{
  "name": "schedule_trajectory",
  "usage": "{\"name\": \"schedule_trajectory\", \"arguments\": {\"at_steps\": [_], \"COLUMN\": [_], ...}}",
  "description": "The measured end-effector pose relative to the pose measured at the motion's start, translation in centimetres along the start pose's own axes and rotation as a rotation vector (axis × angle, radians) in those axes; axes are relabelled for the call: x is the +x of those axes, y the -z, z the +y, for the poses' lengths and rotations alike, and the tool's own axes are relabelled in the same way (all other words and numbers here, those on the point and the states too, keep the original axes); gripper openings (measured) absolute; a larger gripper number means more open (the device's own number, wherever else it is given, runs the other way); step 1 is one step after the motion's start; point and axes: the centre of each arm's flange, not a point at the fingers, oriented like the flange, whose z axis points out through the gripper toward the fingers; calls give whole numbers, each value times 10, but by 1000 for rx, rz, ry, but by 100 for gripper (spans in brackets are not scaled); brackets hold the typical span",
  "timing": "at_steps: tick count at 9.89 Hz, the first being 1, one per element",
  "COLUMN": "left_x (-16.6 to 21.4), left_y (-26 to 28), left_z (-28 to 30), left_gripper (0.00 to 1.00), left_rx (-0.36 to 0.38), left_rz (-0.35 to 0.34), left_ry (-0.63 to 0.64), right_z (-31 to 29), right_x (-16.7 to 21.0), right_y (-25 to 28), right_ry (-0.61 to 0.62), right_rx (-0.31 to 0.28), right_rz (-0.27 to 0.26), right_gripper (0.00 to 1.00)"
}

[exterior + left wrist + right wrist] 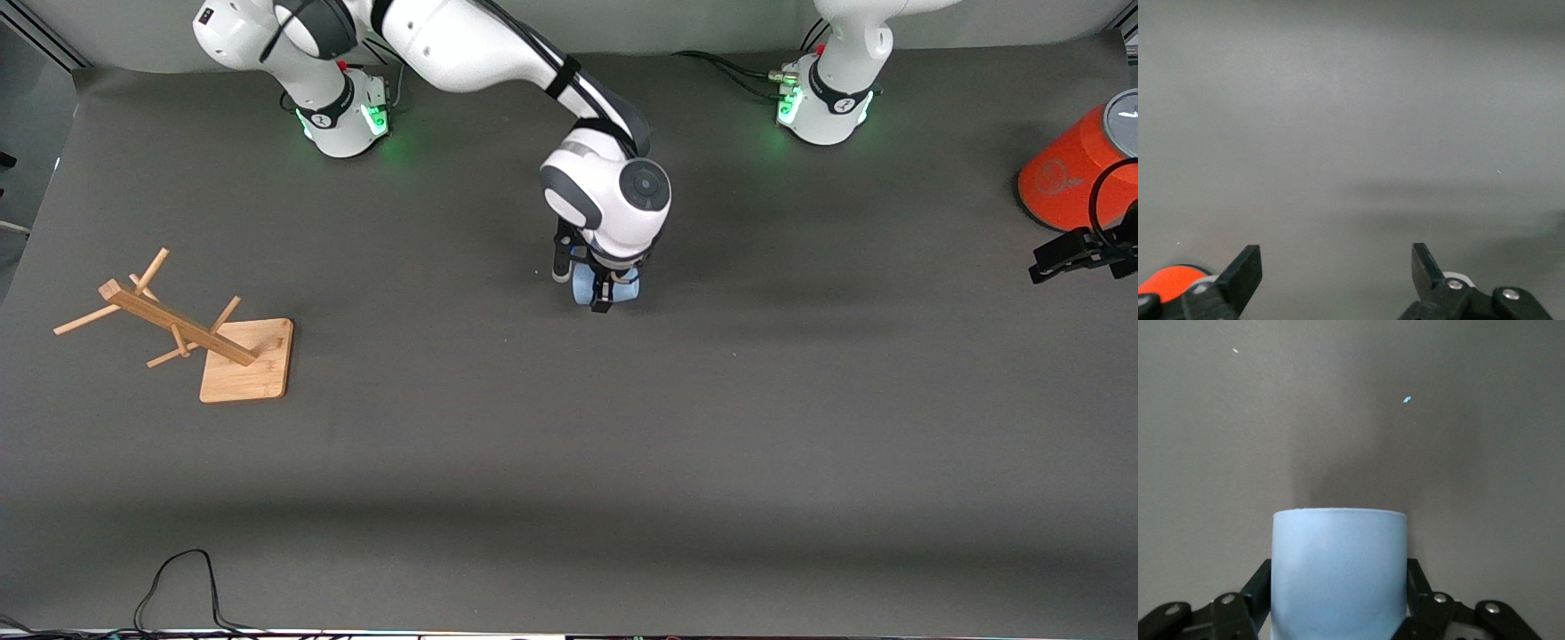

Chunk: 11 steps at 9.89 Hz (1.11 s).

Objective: Rotate and upright cup with both arms
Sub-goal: 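Lower the blue cup onto the table on its side with the right gripper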

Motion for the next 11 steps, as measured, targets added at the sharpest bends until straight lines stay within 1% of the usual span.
{"name": "schedule_trajectory", "arguments": {"at_steps": [1, 4, 5, 6, 10, 11], "left_x": [0, 0, 0, 0, 0, 0], "left_y": [0, 0, 0, 0, 0, 0], "left_z": [0, 0, 0, 0, 0, 0], "left_gripper": [100, 100, 100, 100, 100, 100], "left_rx": [0, 0, 0, 0, 0, 0], "left_rz": [0, 0, 1, 1, 1, 1], "left_ry": [0, 0, 0, 0, 1, 0], "right_z": [1, 2, 1, 0, -2, -4], "right_x": [-4, -10, -10, -11, -11, -12], "right_y": [-14, -20, -25, -31, -30, -23], "right_ry": [2, 5, 4, 3, 1, 3], "right_rx": [0, 6, 4, 3, 9, 23], "right_rz": [5, 2, 8, 15, 10, 6], "right_gripper": [81, 83, 93, 100, 100, 100]}}
